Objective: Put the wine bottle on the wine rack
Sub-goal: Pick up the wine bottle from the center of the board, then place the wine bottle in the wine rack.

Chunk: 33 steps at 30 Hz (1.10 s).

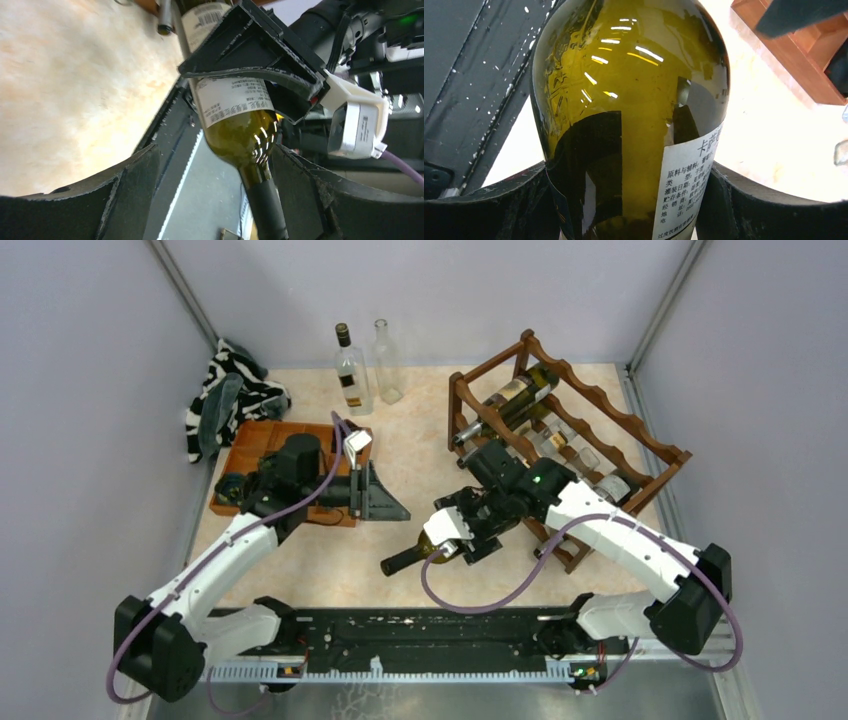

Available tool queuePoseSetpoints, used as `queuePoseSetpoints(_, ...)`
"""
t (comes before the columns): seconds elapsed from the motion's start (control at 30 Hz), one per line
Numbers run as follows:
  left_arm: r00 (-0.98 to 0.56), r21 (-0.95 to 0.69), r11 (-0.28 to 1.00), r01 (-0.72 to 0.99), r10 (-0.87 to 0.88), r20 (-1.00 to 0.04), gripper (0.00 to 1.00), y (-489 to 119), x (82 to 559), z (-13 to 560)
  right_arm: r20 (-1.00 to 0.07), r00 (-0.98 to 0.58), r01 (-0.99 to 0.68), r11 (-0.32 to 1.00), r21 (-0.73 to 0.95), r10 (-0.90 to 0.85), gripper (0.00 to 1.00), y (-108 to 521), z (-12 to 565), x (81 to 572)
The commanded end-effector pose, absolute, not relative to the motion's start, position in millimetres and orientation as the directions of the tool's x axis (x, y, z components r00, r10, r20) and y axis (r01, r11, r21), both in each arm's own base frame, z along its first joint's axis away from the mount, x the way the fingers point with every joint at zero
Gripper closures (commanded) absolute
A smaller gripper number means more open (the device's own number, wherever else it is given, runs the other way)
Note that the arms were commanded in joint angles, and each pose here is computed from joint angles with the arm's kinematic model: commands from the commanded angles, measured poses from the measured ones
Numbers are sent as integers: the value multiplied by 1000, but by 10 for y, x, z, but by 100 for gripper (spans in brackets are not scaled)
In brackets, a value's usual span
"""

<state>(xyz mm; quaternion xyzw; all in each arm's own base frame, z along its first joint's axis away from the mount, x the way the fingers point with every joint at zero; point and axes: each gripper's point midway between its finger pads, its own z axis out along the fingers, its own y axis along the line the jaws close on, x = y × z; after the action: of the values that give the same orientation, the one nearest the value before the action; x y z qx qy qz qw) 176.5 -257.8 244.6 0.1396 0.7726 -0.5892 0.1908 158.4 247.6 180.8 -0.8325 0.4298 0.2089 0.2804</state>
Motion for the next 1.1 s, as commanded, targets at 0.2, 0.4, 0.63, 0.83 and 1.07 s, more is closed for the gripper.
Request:
queuePoseSetpoints(0.2,-907,-889,197,414,176,-383,23,-2889,1375,2213,-423,637,-761,-438,-479,-644,100,2619,2093,1912)
queuePoseSetpoints(0.4,-904,-893,177,415,190,-382,25,-2906,1329,2163,-391,589,-780,-371,-504,-707,100,2592,2129,2080)
queuePoseSetpoints(0.63,-903,-896,161,414,200,-381,31,-2944,1316,2065,-426,566,-799,-343,-494,-706,100,2685,2174,2106)
queuePoseSetpoints(0.83,-906,-902,159,401,218,-364,43,-2954,1313,1986,-455,555,-812,-334,-478,-697,100,2740,2219,2083)
queuePoseSetpoints(1.07,-903,-909,139,393,246,-353,71,-2950,1271,1971,-443,529,-827,-322,-461,-724,100,2713,2122,2111)
